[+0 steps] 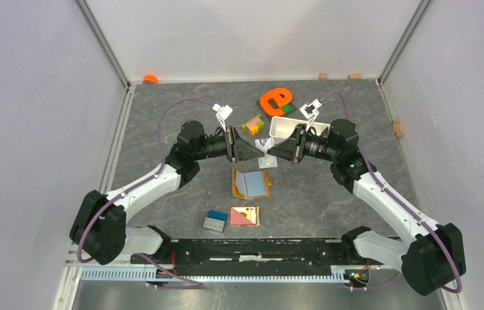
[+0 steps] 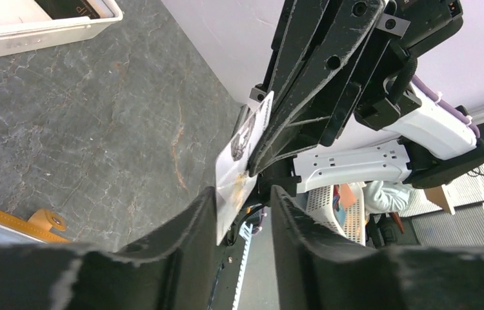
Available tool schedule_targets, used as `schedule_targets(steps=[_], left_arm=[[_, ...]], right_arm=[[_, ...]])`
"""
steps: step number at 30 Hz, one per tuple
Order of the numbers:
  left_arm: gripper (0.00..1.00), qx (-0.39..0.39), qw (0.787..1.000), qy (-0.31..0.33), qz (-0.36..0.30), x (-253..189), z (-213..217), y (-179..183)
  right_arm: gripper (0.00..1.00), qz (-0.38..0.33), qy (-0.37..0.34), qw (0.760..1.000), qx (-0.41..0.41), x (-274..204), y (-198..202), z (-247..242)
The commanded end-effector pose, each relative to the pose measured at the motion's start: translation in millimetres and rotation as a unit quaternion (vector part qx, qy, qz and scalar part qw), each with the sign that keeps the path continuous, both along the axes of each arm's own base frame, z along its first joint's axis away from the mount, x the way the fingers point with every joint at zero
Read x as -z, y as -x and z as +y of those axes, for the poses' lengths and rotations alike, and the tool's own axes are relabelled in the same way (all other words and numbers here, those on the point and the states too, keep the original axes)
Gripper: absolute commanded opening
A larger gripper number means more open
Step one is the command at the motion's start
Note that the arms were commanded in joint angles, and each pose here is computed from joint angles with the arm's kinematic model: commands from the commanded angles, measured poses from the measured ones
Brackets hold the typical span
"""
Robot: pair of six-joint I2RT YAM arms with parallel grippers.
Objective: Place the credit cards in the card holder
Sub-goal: Pick up the credit card from the storage box, then insert the credit card into the card holder.
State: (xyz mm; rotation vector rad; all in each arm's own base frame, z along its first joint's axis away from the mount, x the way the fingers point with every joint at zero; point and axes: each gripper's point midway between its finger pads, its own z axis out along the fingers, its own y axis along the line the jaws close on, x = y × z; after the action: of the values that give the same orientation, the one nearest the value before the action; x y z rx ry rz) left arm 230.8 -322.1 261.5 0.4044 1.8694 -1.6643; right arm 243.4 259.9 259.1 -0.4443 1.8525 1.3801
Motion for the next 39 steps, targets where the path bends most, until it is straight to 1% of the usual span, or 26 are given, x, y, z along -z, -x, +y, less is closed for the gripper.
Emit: schedule_targets(steps=[1, 3, 4, 5, 7, 8, 9, 10, 11, 13, 16, 19, 21, 24, 29, 31, 39], left_arm=[[0.38, 0.022, 0.999, 0.028, -0.006, -12.4, -5.2, 7.8], [0.31, 0.021, 0.999, 0.027, -0.006, -11.9, -5.6, 8.0], [0.24, 0.021, 0.999, 0.027, -0.005, -11.4, -5.7, 7.8], [0.18, 0.020, 0.999, 0.027, -0.005, -11.4, -5.9, 7.7], [0.06, 0.018, 1.000, 0.026, 0.000, -8.7, -6.5, 7.8], [0.02, 0.017, 1.000, 0.025, 0.001, -6.9, -7.4, 8.2], [0.02, 0.015, 1.000, 0.024, 0.002, -5.4, -8.2, 8.4], [0.02, 0.007, 1.000, 0.023, 0.004, -2.8, -8.5, 7.0], [0.02, 0.000, 1.000, 0.020, 0.006, 0.2, -8.2, 5.9], [0.02, -0.022, 1.000, -0.002, 0.020, 14.4, -6.9, -1.2], [0.02, -0.056, 0.995, -0.064, 0.050, 46.0, -1.9, -12.0], [0.02, -0.068, 0.987, -0.118, 0.083, 72.0, 1.7, -16.3], [0.02, -0.067, 0.980, -0.154, 0.107, 89.0, 2.1, -16.2], [0.02, -0.057, 0.967, -0.202, 0.148, 115.7, 3.3, -10.3], [0.02, -0.068, 0.938, -0.282, 0.190, 156.4, 21.0, -2.9], [0.02, -0.068, 0.931, -0.299, 0.198, 165.3, 27.4, 1.4], [0.02, -0.084, 0.917, -0.324, 0.215, 184.1, 50.2, 11.2]], right_arm=[[0.00, -0.014, -0.021, 1.000, -0.018, -12.3, 10.5, 0.7], [0.00, -0.012, -0.021, 1.000, -0.019, -11.4, 11.8, 0.6], [0.00, -0.014, -0.020, 1.000, -0.018, -11.7, 11.5, 0.2], [0.00, -0.012, -0.017, 1.000, -0.017, -10.1, 11.3, -0.1], [0.04, -0.012, -0.006, 1.000, -0.012, -5.3, 9.7, -1.6], [0.08, -0.012, 0.001, 1.000, -0.007, -2.1, 8.5, -2.8], [0.16, -0.015, 0.008, 1.000, -0.001, 1.3, 6.6, -4.3], [0.28, -0.015, 0.020, 1.000, 0.009, 6.7, 4.1, -7.2], [0.34, -0.018, 0.036, 0.999, 0.026, 13.9, -0.6, -10.9], [0.52, -0.023, 0.082, 0.994, 0.068, 31.0, -11.8, -23.1], [0.67, -0.017, 0.160, 0.978, 0.132, 64.0, -22.9, -48.8], [0.75, -0.015, 0.206, 0.963, 0.173, 86.2, -26.5, -66.8], [0.78, -0.007, 0.230, 0.953, 0.196, 101.0, -26.8, -75.4], [0.77, 0.015, 0.255, 0.944, 0.208, 123.8, -23.6, -79.5], [0.77, 0.008, 0.295, 0.933, 0.206, 146.5, -14.8, -63.3], [0.77, 0.002, 0.316, 0.924, 0.217, 150.8, -15.4, -59.5], [0.78, -0.026, 0.371, 0.910, 0.182, 168.2, -5.8, -14.8]])
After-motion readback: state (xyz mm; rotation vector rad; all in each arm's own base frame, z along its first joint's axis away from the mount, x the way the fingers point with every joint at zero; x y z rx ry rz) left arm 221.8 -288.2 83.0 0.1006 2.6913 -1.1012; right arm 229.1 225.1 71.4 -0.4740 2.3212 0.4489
